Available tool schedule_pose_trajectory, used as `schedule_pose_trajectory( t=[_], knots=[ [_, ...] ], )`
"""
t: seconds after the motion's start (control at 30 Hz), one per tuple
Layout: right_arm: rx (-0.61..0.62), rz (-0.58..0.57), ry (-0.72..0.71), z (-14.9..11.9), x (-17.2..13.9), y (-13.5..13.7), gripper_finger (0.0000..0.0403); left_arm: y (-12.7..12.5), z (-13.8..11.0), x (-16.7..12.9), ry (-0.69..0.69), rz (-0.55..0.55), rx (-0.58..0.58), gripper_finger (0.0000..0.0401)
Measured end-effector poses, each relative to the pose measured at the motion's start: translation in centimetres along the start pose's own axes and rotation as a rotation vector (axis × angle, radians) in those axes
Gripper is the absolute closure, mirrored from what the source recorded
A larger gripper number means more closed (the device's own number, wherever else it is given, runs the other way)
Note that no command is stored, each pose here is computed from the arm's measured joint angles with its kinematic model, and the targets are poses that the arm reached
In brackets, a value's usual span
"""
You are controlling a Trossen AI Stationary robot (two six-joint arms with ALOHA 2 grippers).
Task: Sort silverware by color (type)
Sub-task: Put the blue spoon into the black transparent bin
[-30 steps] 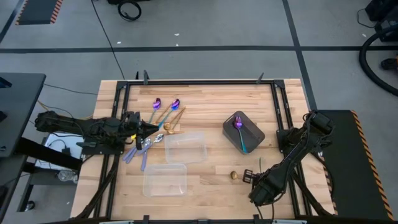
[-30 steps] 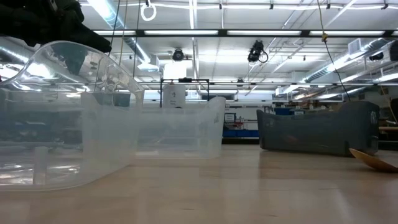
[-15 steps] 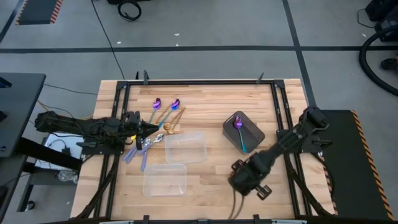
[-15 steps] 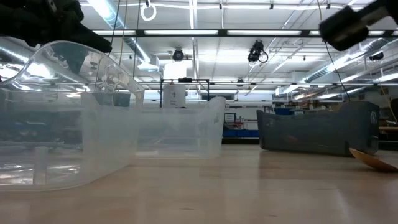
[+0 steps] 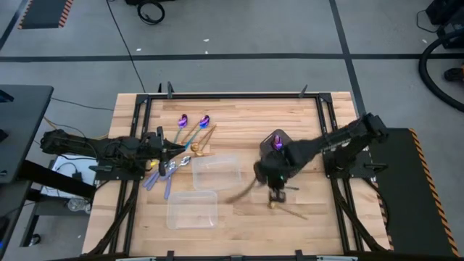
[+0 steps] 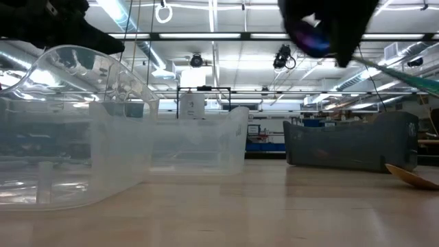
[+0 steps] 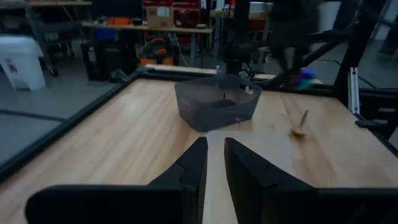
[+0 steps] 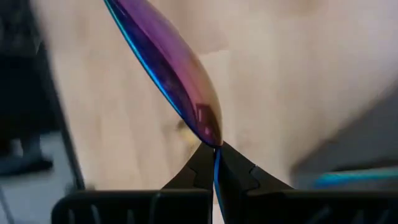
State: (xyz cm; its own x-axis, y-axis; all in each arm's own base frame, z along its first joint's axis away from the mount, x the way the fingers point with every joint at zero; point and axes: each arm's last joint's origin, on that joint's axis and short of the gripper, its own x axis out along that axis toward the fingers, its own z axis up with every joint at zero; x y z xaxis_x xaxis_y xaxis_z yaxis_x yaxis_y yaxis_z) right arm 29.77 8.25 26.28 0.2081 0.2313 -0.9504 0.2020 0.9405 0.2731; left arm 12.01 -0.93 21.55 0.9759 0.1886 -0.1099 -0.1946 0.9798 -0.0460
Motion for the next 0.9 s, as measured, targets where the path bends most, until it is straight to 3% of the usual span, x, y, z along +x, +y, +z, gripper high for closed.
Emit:
schedule_pose_trajectory(
  t=[0.23,0.43,0.63,0.9],
  knots=[
    [0.391,-0.111,-0.074,2.0,-1.5,-5.4,0.0391,0.0,0.2,0.0,-0.017,-0.001,0.077,0.0339],
    [0.636,-0.141,-0.120,3.0,-2.4,-9.4,0.0391,0.0,0.1,0.0,-0.006,0.000,0.083,0.0339],
    [0.826,-0.256,-0.097,2.3,-2.8,-10.8,0.0391,0.0,-0.1,0.0,0.011,0.000,0.111,0.0339],
    [0.947,-0.379,-0.102,1.5,-2.6,-11.1,0.0391,0.0,-0.4,0.0,0.043,-0.001,0.212,0.0339]
  ],
)
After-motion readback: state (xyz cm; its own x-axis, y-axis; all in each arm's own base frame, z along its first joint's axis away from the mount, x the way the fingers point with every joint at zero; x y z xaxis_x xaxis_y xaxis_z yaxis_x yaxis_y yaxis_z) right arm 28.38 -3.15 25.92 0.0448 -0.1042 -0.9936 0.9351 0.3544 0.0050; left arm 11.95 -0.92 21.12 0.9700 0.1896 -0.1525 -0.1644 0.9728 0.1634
